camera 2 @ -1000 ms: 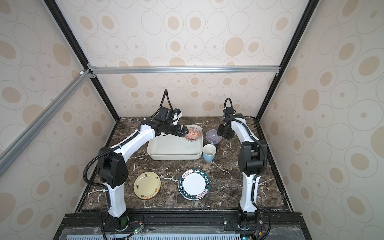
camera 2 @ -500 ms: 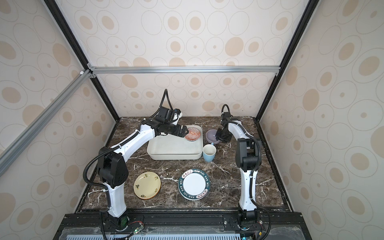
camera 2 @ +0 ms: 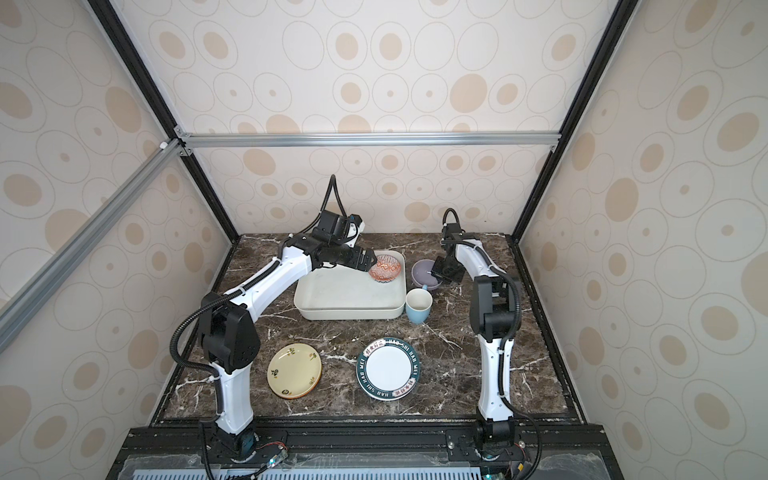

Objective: Place the mixed dishes into the plastic bin
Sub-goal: 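Grasp the lavender bowl rim with the right gripper, then carry the lavender bowl onto the bowls in the bin and release it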

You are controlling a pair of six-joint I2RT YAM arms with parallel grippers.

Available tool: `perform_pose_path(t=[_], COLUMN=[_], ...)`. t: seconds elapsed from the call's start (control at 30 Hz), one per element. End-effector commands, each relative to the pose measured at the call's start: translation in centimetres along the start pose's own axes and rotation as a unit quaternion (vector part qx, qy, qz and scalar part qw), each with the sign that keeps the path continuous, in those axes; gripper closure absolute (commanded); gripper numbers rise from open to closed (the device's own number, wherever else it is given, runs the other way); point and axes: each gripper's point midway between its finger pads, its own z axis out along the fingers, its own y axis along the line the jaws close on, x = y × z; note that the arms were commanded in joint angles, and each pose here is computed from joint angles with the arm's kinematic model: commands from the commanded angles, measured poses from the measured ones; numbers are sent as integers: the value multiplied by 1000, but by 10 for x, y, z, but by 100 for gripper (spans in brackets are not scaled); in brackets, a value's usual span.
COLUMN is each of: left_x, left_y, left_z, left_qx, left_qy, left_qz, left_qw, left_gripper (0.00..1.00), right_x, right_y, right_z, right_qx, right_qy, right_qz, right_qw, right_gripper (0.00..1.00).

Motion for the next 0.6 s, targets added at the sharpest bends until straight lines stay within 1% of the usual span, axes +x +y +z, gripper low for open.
perform_pose_path(t=[0.0, 0.17, 0.33, 0.47, 0.57], left_x=[-11, -17, -23, -23, -23], left_y=[2, 9, 18, 26, 31], left_z=[-6, -8, -12, -14, -16], left_qx=[-17, -22, -27, -29, -30], left_qy=[-5, -13, -21, -23, -25], left_qz=[21, 16, 14, 8, 2], left_qw=[1000, 1000, 999, 999, 999], left_gripper=[1, 1, 1, 1, 1], right_x=[-13, -27, -41, -47, -44], right_y=[4, 15, 35, 57, 80], right_z=[-21, -50, -84, -102, -102], right_qx=[0, -15, -39, -56, -75], right_qy=[-27, -59, -93, -109, -107], right_qz=[5, 9, -2, -18, -35], right_qw=[1000, 998, 995, 992, 991], right_gripper=[100, 100, 100, 100, 100])
